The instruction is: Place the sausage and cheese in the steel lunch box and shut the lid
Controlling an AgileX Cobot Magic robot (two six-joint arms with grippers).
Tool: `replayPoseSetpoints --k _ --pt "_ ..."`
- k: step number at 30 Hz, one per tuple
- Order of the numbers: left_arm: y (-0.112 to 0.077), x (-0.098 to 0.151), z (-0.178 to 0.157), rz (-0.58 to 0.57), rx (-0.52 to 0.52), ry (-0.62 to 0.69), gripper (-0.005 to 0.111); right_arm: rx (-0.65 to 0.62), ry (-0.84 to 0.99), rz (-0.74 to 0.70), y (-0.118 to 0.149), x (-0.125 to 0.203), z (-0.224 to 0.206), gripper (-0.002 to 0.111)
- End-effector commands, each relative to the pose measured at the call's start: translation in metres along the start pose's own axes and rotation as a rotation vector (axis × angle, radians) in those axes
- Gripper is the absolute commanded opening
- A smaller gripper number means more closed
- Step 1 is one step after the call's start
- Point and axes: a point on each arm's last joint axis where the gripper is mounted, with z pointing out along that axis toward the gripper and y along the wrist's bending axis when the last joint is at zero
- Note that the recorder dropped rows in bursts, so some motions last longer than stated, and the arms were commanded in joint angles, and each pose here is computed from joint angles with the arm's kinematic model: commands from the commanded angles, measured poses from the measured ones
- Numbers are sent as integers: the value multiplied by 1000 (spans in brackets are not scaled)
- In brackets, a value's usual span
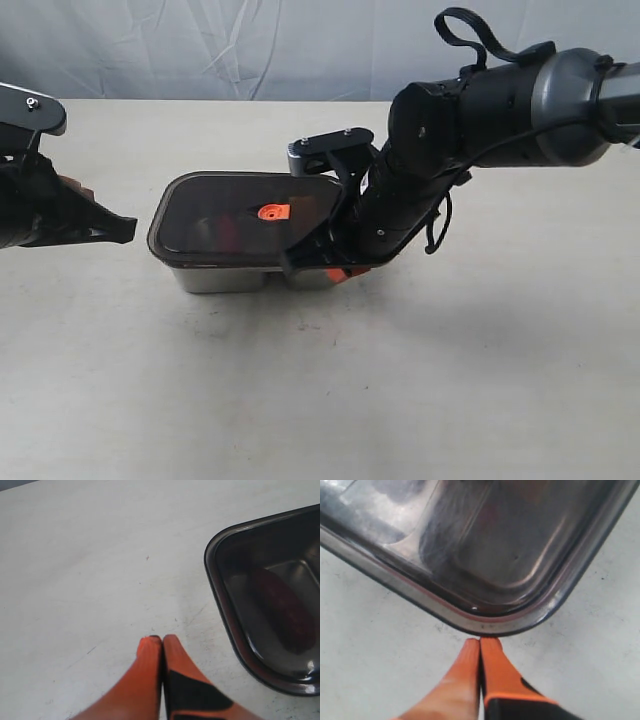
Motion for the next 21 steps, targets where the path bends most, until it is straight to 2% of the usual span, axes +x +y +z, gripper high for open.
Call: replayPoseSetpoints --k 1,8,13,17,19,21 --pt "0 -1 1 -12 3 -1 0 7 -17 -13 1 0 -11 0" --pt "-2 -2 1 -36 27 -4 0 59 -158 -19 1 -7 -52 0" --pt "-2 -2 1 -63 27 -3 0 146 -191 -23 -7 -9 -58 0" --pt "2 -1 2 -102 11 3 0 200 -246 28 -19 -15 -61 0" --pt "3 0 6 -146 41 13 0 211 -258 49 -25 -16 -62 0" --pt "-1 2 11 -161 119 24 0 211 -259 55 -27 -16 -62 0"
